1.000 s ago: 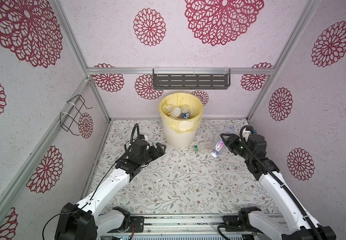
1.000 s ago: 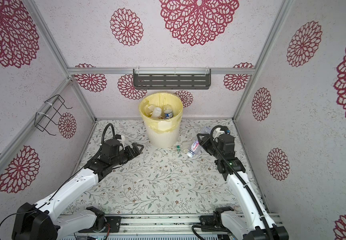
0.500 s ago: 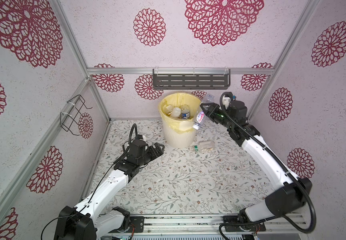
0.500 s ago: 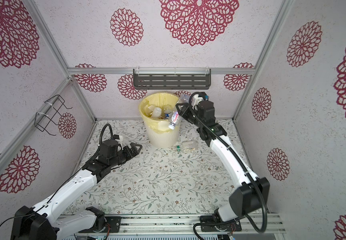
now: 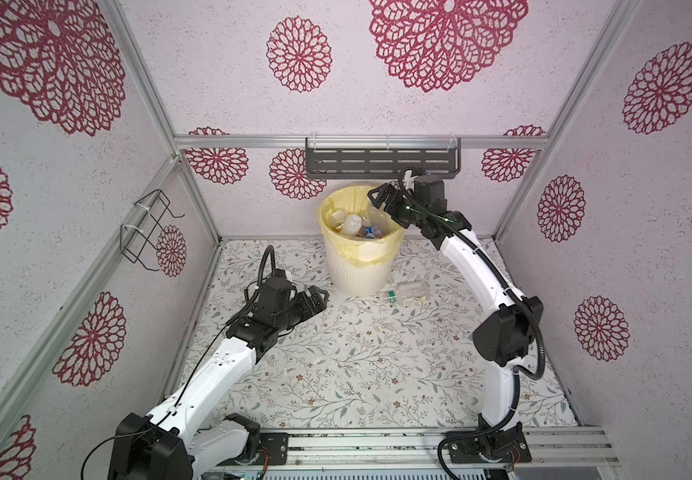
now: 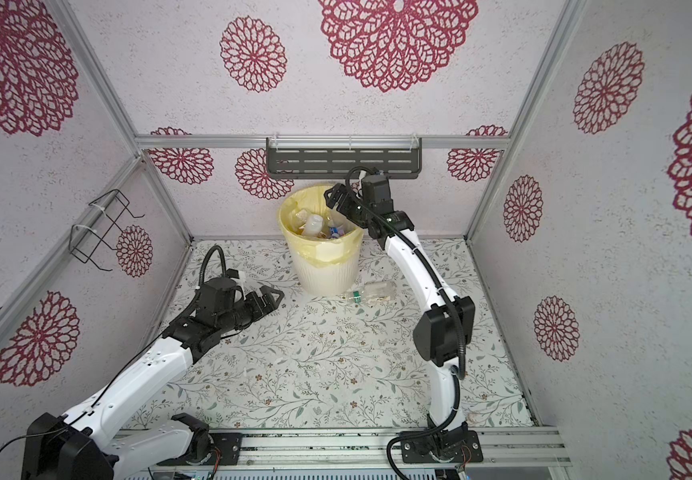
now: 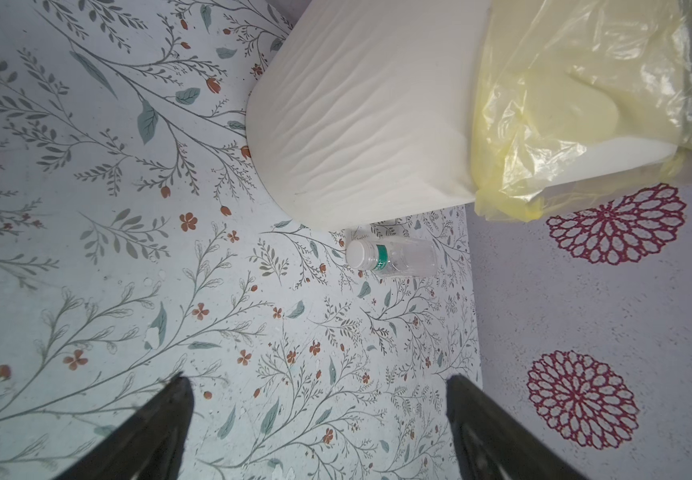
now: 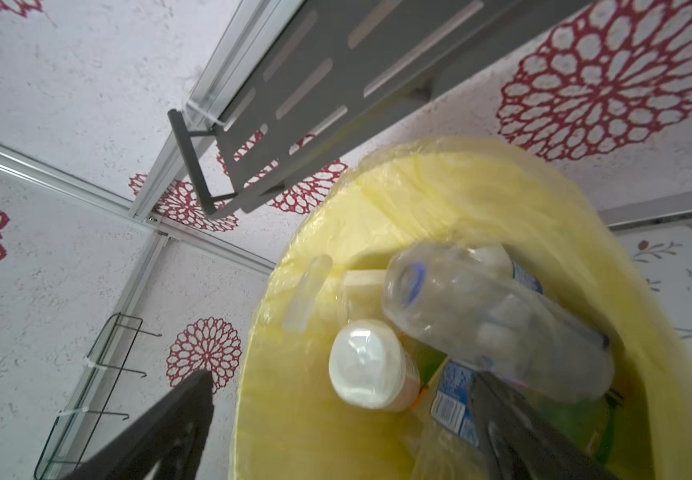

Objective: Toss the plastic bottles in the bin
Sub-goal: 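Open the right gripper above the bin to drop the Ganten bottle, then withdraw the right gripper while the left gripper reaches toward the green-label bottle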

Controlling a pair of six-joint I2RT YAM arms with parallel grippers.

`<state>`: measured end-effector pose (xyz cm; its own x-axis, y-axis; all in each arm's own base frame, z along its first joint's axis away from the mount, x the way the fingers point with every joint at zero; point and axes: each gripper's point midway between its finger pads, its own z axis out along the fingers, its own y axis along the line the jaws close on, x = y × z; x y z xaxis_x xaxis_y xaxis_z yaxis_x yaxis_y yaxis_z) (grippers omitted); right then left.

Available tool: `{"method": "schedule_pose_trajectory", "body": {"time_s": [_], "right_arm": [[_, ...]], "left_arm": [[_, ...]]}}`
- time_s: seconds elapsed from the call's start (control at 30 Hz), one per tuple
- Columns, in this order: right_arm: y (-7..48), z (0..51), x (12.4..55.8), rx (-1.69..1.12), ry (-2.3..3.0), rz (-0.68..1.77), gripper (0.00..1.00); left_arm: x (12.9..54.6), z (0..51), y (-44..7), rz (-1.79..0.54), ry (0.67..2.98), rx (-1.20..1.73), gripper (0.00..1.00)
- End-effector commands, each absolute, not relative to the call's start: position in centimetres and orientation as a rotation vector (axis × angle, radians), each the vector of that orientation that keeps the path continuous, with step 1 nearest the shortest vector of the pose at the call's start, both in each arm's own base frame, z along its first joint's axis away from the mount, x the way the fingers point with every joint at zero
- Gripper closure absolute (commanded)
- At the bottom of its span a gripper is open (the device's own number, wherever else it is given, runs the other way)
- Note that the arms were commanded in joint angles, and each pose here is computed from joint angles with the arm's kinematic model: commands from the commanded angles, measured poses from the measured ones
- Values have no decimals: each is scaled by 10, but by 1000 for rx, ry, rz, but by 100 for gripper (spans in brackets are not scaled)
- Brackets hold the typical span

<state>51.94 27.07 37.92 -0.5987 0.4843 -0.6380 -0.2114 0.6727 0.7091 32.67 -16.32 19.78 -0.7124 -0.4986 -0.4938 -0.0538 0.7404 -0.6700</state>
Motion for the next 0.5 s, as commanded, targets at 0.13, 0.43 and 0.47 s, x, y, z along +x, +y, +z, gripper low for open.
{"method": "schedule_pose_trajectory", "body": {"time_s": [0.13, 0.43, 0.47], "right_arm": [[225, 461, 458, 136, 1776, 866, 1], [192, 413, 422, 154, 1837, 775, 1], [188, 405, 418, 162, 1842, 770, 1]], "left_arm": [[336, 208, -172, -867, 2244, -362, 3], [340, 205, -190, -881, 2272, -329, 3], [340, 205, -193, -880, 2275, -320, 3]]}}
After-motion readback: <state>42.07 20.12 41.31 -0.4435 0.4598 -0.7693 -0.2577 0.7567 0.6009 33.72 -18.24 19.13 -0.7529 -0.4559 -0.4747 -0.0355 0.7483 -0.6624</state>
